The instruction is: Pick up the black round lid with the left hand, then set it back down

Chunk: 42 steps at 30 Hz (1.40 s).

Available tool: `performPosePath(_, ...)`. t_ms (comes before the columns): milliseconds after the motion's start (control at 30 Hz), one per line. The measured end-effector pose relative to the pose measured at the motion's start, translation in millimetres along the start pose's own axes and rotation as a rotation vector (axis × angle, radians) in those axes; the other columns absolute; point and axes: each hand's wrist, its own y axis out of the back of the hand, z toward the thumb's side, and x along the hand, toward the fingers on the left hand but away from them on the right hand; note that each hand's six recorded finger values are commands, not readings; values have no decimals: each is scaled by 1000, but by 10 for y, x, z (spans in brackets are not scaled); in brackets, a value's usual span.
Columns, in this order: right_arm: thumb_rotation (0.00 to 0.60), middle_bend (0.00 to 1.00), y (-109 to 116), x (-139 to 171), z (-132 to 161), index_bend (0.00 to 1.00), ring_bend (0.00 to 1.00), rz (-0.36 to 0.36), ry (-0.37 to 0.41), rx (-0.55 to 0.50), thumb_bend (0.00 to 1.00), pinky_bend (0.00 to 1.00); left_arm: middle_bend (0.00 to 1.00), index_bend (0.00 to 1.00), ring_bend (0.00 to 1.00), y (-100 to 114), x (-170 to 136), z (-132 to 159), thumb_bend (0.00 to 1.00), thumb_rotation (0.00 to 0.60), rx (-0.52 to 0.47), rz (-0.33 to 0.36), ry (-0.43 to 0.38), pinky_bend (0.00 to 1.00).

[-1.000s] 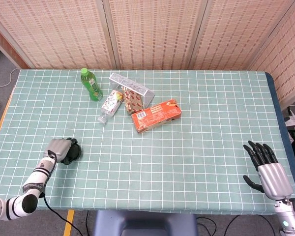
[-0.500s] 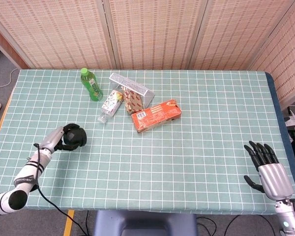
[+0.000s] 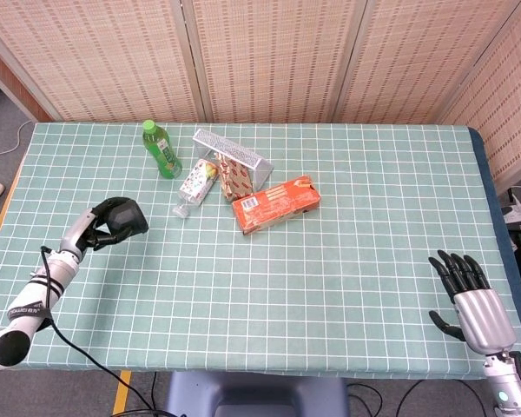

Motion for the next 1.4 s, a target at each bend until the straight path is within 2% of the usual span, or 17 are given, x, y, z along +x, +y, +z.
performPosePath(133,600,0,-5,8,4,0,0,4,2,1,171,0,705,660,697,-10,0,-127,456,600,125,-22,39,984)
performPosePath(333,600,0,1,7,-11,0,0,8,1,7,170,0,716,664,708,-15,23,-310,492,600,414,-42,91,998)
performPosePath(533,600,0,4,13,-7,0,0,11,5,3,171,0,694,627,689,-24,27,-463,512,600,857,-64,147,958)
performPosePath(633,600,0,3,22,-1,0,0,19,12,-5,170,0,695,611,680,-32,36,-520,525,600,1074,-62,200,939)
performPosePath(733,600,0,15,20,-9,0,0,11,8,2,171,0,695,612,675,19,52,-560,542,600,1266,-22,294,929)
performPosePath(967,600,0,15,19,-14,0,0,8,3,2,170,0,716,614,676,250,-78,-553,542,600,1629,170,623,933)
performPosePath(1067,600,0,10,17,-11,0,0,13,7,0,170,0,717,613,676,255,-128,-487,542,600,1693,227,670,933)
performPosePath(1167,600,0,23,17,-19,0,0,6,3,-2,171,0,714,613,676,212,-130,-460,542,600,1686,226,661,934)
performPosePath(1300,600,0,16,22,-2,0,0,11,12,-13,171,0,710,614,681,40,-64,-500,543,600,1589,133,573,938)
performPosePath(1400,600,0,-11,19,8,0,0,19,14,-14,170,0,713,622,685,-153,3,-524,544,600,1457,39,461,942)
